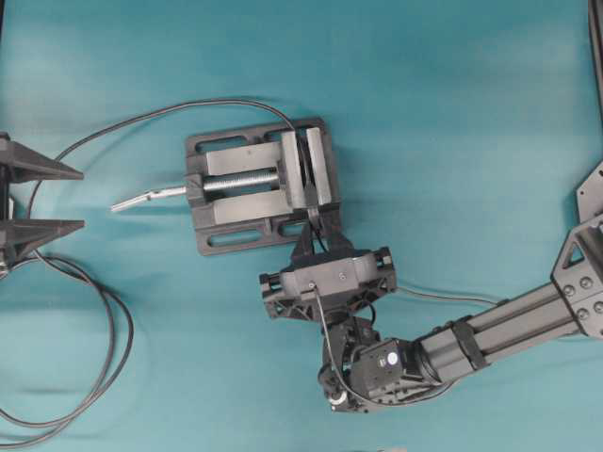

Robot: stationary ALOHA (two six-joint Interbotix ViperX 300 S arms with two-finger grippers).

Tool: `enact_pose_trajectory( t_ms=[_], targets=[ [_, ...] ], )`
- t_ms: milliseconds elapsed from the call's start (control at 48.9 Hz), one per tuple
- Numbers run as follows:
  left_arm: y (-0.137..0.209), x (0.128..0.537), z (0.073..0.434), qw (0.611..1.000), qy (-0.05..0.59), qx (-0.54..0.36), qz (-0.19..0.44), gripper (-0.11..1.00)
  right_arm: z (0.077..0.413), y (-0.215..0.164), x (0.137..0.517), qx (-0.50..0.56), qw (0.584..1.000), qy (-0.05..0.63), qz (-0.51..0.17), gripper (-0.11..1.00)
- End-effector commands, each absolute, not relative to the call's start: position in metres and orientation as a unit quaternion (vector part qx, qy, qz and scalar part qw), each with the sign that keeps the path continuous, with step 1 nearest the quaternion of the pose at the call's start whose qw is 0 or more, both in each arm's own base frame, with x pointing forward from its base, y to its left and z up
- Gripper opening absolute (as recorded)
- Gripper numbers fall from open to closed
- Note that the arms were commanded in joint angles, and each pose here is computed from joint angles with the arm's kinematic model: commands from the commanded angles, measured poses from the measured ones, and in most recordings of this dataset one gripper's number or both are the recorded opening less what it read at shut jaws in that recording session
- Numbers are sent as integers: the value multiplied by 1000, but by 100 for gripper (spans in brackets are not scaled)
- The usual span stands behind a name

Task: Insert the USB cable into the fixed female connector.
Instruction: 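Align the plug with the port and push it in with the right gripper, then press the plug further into the port with the right gripper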

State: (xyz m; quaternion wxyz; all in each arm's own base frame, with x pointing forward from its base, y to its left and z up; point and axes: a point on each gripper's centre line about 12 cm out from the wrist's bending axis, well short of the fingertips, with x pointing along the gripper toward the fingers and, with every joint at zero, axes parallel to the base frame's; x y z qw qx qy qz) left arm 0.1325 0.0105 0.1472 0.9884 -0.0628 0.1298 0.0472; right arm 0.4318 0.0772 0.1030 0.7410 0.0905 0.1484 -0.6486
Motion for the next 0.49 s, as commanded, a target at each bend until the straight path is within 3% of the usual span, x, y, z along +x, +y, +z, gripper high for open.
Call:
enact_pose_trajectory(
  t_ms=[0,471],
  targets=[
    [11,135,151,989,126,-66,49,94,121,49,442,104,727,122,-667,20],
    [11,135,151,989,127,-66,48,94,114,32,443,102,716,122,-680,20]
  ],
)
